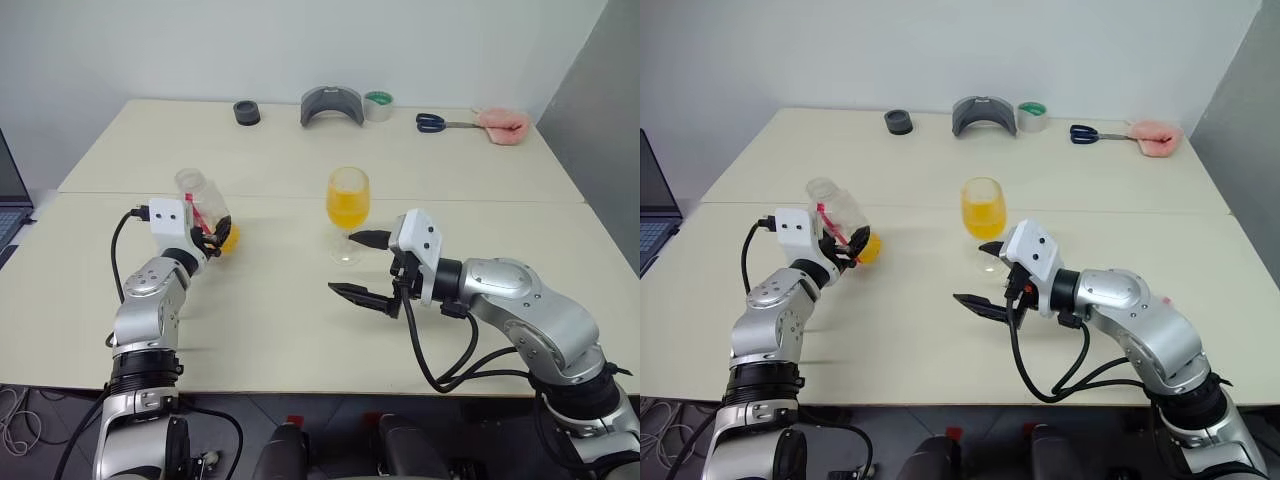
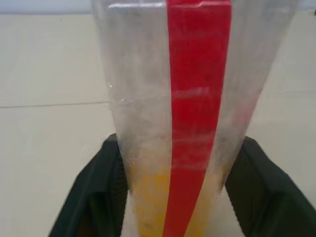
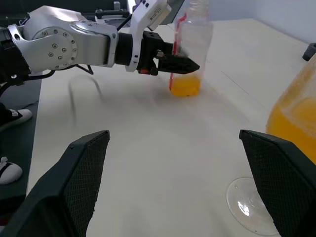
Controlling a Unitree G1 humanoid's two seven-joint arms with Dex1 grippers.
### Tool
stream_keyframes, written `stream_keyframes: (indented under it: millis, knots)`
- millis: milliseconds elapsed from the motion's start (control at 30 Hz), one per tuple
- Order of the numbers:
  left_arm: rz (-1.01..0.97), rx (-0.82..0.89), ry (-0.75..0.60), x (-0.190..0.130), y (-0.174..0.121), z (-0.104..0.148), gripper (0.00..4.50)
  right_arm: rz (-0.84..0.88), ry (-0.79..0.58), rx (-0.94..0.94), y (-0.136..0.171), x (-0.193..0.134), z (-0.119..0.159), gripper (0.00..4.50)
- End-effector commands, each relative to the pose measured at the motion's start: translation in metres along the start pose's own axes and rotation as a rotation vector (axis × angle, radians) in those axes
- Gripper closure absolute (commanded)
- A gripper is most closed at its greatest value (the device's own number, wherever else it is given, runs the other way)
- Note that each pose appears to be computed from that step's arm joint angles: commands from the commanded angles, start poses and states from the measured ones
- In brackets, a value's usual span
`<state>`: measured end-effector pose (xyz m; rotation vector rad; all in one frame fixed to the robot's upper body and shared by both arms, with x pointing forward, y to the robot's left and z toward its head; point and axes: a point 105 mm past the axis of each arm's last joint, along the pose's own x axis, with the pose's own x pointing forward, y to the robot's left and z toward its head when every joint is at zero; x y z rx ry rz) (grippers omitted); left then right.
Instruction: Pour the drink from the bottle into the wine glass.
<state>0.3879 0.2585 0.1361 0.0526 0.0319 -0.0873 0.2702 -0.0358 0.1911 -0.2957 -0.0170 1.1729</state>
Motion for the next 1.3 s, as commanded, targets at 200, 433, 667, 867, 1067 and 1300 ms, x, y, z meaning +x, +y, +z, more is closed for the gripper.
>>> stream_keyframes:
  millis: [200,433,667,867,1067,1300]
  knots:
    - [-0.014,0.044,-0.063,-0.002,-0.002,0.016,0.03,0.006,-0.027,-0.022,0.0,-0.002,0.006,0.0]
    - [-0.026,0.081,-0.077,-0.015,-0.005,0.014,0.03,-0.074,0.024,-0.018,-0.008,-0.011,-0.018,0.0]
    - [0.019,0.112,-0.109,-0.036,-0.003,0.018,0.03,-0.358,-0.039,0.026,-0.029,-0.036,-0.048,0.0]
    - [0.049,0.125,-0.116,-0.049,-0.005,0.019,0.03,-0.602,-0.12,0.14,-0.048,-0.049,-0.065,0.0]
    - [0.039,0.095,-0.097,-0.068,-0.015,0.007,0.03,-0.738,-0.185,0.23,-0.056,-0.053,-0.076,0.0]
    - [0.035,0.086,-0.115,-0.077,-0.021,0.007,0.03,-0.75,-0.191,0.199,-0.06,-0.047,-0.076,0.0]
